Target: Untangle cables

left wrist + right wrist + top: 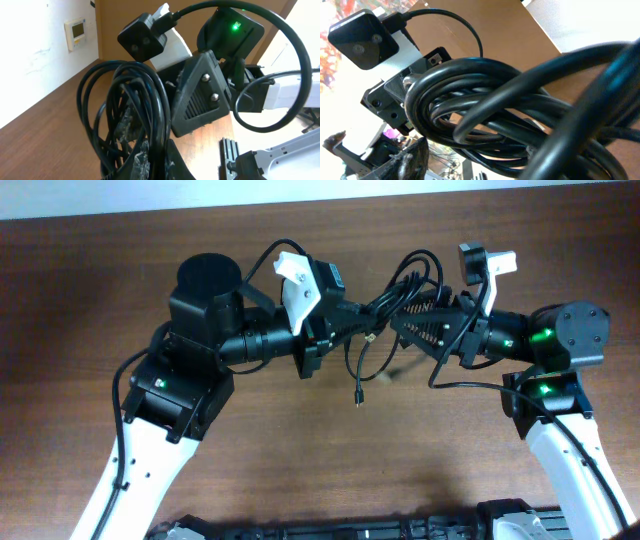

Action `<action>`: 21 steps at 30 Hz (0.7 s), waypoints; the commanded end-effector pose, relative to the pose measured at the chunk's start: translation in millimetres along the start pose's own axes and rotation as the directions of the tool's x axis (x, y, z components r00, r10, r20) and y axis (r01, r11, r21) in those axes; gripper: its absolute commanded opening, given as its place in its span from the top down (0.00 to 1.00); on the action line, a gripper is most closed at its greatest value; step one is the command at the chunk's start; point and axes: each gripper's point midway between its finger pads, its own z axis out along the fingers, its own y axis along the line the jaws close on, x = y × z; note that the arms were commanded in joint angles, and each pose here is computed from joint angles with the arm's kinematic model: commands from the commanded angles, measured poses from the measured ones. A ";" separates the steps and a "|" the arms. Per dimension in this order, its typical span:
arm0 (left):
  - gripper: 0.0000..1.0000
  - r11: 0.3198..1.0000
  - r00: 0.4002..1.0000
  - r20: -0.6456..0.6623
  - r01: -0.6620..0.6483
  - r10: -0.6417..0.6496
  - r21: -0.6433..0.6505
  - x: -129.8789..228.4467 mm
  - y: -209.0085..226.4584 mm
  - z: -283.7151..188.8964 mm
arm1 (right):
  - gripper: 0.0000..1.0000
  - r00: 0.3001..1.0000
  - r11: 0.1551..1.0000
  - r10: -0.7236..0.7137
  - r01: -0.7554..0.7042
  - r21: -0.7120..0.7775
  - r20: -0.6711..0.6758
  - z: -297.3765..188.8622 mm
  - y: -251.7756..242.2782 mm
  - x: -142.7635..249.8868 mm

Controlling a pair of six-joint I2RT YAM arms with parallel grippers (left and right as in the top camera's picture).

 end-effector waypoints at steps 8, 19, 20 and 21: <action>1.00 0.997 0.999 0.029 -0.045 0.043 0.064 -11.0 -18.9 -4.6 | 0.56 0.999 1.000 -0.016 0.015 0.014 0.029 0.0 -0.6 -7.6; 1.00 0.997 0.999 0.029 -0.045 0.043 0.064 -11.1 -18.9 -4.5 | 0.55 0.996 0.999 -0.013 0.009 0.052 0.088 -0.8 -7.0 -17.8; 1.00 0.997 0.999 0.028 -0.044 0.043 0.064 -10.9 -18.7 -4.3 | 0.55 0.996 0.998 -0.014 0.009 0.054 0.092 -0.9 -7.4 -18.5; 1.00 0.997 0.999 0.028 -0.044 0.043 0.064 -10.9 -18.7 -4.3 | 0.56 0.995 0.998 -0.014 0.008 0.055 0.094 -0.9 -7.6 -18.8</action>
